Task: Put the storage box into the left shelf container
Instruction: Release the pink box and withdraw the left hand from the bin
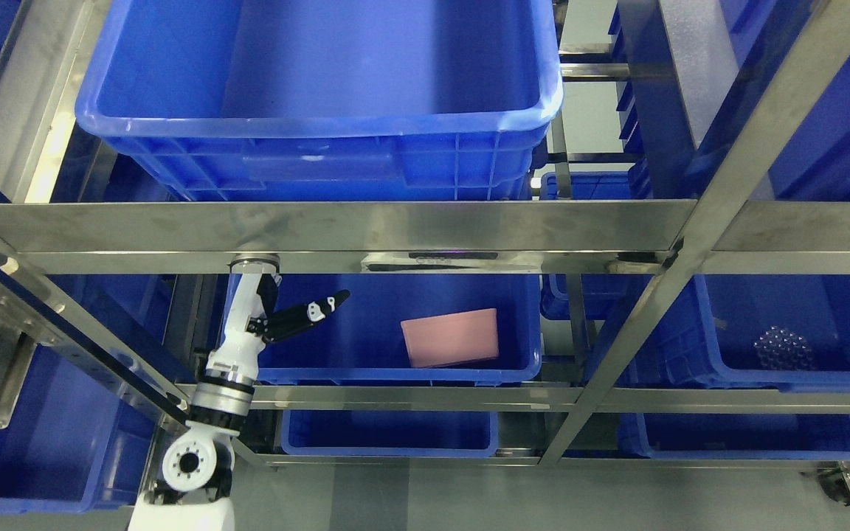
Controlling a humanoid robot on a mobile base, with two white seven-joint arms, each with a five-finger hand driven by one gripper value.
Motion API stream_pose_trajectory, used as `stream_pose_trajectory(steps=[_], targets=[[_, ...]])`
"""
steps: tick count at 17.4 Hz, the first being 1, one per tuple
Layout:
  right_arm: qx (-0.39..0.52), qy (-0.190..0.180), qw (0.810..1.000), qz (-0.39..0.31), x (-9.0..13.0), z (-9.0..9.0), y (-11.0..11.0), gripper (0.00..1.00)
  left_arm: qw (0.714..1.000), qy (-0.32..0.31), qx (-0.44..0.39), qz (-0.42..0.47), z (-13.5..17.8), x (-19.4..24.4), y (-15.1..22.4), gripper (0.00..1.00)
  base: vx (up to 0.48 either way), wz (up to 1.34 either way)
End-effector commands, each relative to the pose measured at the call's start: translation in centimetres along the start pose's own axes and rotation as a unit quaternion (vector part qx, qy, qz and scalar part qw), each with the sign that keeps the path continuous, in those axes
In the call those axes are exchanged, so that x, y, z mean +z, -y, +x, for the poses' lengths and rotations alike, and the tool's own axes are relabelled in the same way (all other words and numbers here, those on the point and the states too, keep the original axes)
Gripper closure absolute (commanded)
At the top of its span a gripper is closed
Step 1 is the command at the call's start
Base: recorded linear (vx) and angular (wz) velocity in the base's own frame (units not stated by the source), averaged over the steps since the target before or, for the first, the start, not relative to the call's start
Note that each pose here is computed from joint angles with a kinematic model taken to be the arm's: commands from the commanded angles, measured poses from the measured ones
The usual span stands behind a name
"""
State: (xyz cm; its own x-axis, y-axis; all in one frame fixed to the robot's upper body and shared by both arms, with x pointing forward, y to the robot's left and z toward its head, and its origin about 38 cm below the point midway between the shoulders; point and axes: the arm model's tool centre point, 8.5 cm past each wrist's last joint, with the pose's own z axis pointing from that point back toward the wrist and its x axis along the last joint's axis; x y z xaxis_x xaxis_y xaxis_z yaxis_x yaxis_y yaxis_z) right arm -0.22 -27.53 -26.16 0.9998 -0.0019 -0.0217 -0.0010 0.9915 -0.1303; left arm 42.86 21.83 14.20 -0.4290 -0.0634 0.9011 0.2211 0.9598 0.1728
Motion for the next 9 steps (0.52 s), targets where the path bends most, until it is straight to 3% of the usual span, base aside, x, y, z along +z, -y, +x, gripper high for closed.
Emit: stream_pose_trajectory(steps=[1,9], targets=[[-0.002,0.004,1.000,-0.008,-0.1,0.0,1.1,0.00,0.998,0.034,0.003,0.047,2.7,3.6,-0.4,0.00,0.000,0.00],[-0.002,0.004,1.000,-0.008,-0.1,0.0,1.1,0.00,0.999,0.016,0.009,0.049,1.7,4.9,0.2,0.00,0.000,0.00]])
